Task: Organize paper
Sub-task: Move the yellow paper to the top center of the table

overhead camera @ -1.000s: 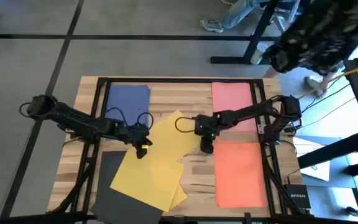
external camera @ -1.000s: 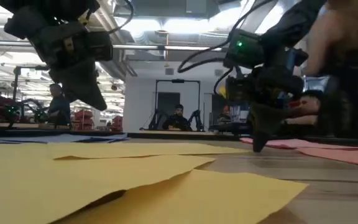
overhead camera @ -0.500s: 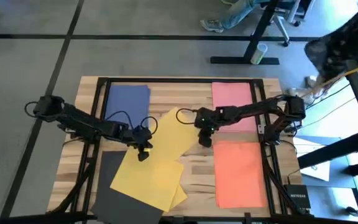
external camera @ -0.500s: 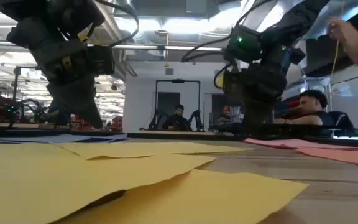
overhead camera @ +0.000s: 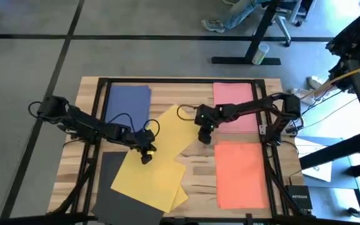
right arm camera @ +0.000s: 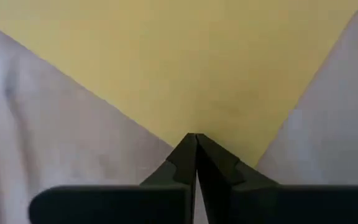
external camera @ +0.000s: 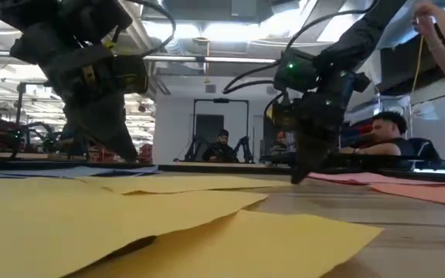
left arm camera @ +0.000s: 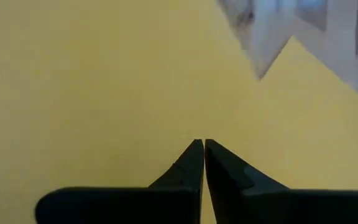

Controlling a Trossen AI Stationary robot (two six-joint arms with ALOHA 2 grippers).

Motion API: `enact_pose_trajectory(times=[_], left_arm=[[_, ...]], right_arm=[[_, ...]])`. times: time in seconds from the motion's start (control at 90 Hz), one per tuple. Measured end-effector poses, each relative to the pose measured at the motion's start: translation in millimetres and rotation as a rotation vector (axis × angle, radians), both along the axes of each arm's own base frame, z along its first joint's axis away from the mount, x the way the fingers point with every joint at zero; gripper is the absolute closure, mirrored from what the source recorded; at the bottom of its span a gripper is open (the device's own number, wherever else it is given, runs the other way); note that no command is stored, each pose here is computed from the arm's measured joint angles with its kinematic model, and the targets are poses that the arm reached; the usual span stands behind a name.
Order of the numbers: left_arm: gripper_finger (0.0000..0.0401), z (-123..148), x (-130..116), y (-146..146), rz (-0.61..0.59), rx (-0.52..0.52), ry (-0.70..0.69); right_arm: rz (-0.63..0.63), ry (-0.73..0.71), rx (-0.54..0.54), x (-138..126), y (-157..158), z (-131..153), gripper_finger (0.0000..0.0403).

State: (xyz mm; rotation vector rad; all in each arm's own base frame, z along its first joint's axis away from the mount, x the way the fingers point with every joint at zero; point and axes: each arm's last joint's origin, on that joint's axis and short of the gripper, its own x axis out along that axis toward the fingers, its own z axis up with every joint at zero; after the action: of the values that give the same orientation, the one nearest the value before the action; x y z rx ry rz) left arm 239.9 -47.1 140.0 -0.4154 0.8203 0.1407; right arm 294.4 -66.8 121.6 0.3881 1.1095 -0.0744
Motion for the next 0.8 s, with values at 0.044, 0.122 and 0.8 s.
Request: enact_pose_trajectory(times=[0.044, 0.122, 0.8], left_arm=[[0.0401, 0, 0, -1, -0.001, -0.001, 0.000], [0.0401, 0, 0, -1, 0.003, -0.008, -0.001], [0.0401, -1, 5, 36, 0.157, 0.037, 0.000]], right_arm=[[-0.021, 0.000, -0.009, -1, -6, 1, 0.0403], [-0.048, 0.000, -0.030, -1, -15, 2, 0.0403], [0.062, -0.105, -0.134, 11, 13, 45, 0.0403]])
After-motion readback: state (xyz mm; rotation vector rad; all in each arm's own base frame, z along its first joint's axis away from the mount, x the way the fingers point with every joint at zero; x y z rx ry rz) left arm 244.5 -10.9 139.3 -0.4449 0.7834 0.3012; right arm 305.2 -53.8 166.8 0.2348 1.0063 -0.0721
